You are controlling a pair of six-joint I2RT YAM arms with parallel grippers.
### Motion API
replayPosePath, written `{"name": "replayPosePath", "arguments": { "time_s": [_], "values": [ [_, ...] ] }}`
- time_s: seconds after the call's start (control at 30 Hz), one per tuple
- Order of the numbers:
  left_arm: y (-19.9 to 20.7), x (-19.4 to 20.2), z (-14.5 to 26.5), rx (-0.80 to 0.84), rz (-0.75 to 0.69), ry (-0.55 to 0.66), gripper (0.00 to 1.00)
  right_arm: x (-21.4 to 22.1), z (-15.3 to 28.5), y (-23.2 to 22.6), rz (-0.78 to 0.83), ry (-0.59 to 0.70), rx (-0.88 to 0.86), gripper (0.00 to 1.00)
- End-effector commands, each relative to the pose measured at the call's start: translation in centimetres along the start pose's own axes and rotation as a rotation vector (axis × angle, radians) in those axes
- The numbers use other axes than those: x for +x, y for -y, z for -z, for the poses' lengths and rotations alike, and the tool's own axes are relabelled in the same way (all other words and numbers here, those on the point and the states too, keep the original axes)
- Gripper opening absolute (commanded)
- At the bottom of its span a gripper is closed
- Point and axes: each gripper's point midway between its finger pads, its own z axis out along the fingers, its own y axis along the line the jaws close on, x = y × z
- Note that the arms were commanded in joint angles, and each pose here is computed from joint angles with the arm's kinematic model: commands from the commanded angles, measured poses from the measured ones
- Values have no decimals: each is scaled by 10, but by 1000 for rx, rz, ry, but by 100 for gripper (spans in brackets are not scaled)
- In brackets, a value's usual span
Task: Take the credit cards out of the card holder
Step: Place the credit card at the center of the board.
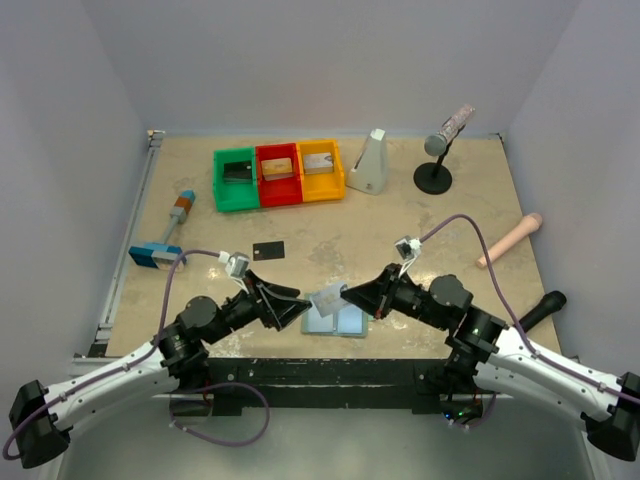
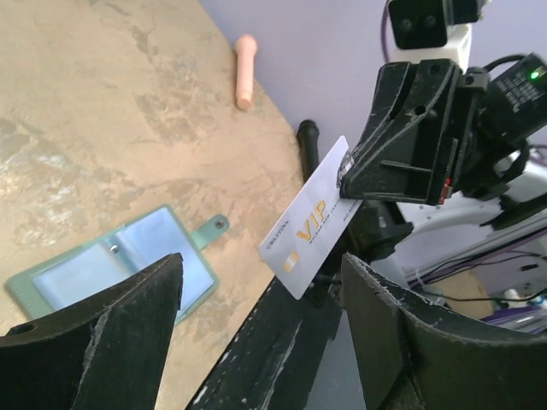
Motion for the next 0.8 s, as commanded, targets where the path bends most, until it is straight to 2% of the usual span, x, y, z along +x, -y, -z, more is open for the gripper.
{"name": "replayPosePath", "arguments": {
  "time_s": [0.0,0.47,0.77],
  "values": [
    [22,-23,-5,109,78,121,79,-52,2,-26,-78,244,-89,0],
    [45,-42,-9,210,80,194,75,-50,-3,-28,-125,247,-116,0],
    [50,-36,-13,242,74,156,68,-47,-5,-33,-139,235,-158,0]
  ]
}}
